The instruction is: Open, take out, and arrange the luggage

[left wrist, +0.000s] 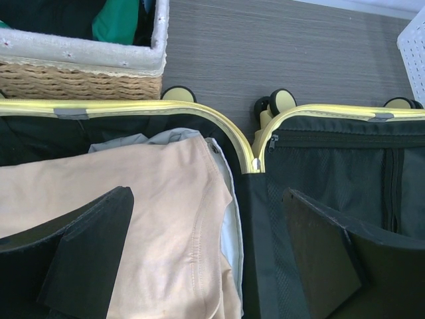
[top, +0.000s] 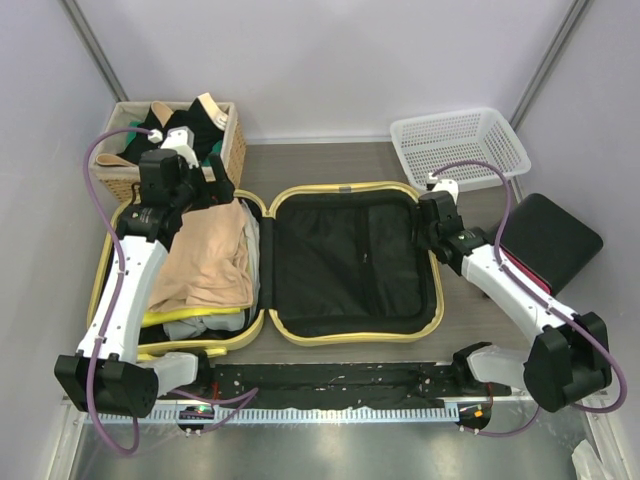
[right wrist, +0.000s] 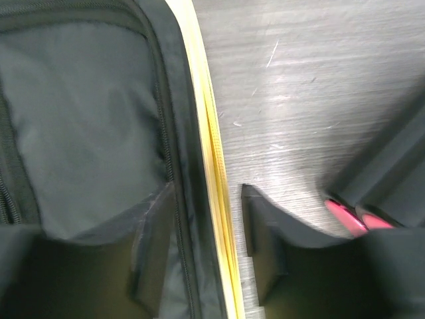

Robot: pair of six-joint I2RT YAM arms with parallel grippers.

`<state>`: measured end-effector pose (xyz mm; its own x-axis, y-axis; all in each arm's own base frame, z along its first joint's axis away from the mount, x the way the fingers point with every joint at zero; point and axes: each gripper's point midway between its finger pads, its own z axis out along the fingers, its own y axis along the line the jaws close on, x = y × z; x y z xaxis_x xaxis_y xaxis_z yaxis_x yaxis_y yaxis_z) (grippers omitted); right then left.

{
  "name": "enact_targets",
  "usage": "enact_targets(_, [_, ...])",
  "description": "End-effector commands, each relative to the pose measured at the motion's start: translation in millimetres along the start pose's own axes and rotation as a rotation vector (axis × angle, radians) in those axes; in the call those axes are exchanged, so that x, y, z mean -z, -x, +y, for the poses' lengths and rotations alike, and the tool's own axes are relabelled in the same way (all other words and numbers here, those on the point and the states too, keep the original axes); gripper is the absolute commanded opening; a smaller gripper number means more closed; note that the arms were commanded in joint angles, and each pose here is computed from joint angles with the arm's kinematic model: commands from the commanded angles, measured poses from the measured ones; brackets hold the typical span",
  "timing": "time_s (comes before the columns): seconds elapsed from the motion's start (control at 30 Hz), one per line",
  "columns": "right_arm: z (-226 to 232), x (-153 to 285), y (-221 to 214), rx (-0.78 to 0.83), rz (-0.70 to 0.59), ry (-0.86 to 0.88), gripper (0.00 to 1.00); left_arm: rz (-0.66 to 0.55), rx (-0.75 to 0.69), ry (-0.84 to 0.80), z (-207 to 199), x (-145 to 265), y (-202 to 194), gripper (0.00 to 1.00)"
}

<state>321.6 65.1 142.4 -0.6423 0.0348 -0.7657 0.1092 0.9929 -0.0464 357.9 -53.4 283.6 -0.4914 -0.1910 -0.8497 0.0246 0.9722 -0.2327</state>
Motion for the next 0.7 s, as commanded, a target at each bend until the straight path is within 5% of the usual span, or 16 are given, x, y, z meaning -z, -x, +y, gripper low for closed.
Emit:
enact_targets(0.0, [8.8, -10.6, -16.7, -0.024, 0.053, 0.059, 0.41, -0.034, 0.004, -0.040, -8.8, 1.8, 9.7, 1.00])
enact_targets(0.37, [16.1, 11.8, -37.5, -0.095, 0.097, 0.147, 0.03, -0.032, 0.008, -0.060, -12.3, 2.8, 8.7, 1.00])
enact_targets(0.6, [13.6, 25.0, -41.1, -0.108, 0.109, 0.160, 0.03, -0.030, 0.009, -0.060, -12.3, 1.5, 8.7, 1.00])
enact_targets(0.67, [8.9, 32.0, -30.3, -0.092, 0.087, 0.146, 0.23, -0.021, 0.002, -0.041, -8.4, 1.1, 5.6, 1.00])
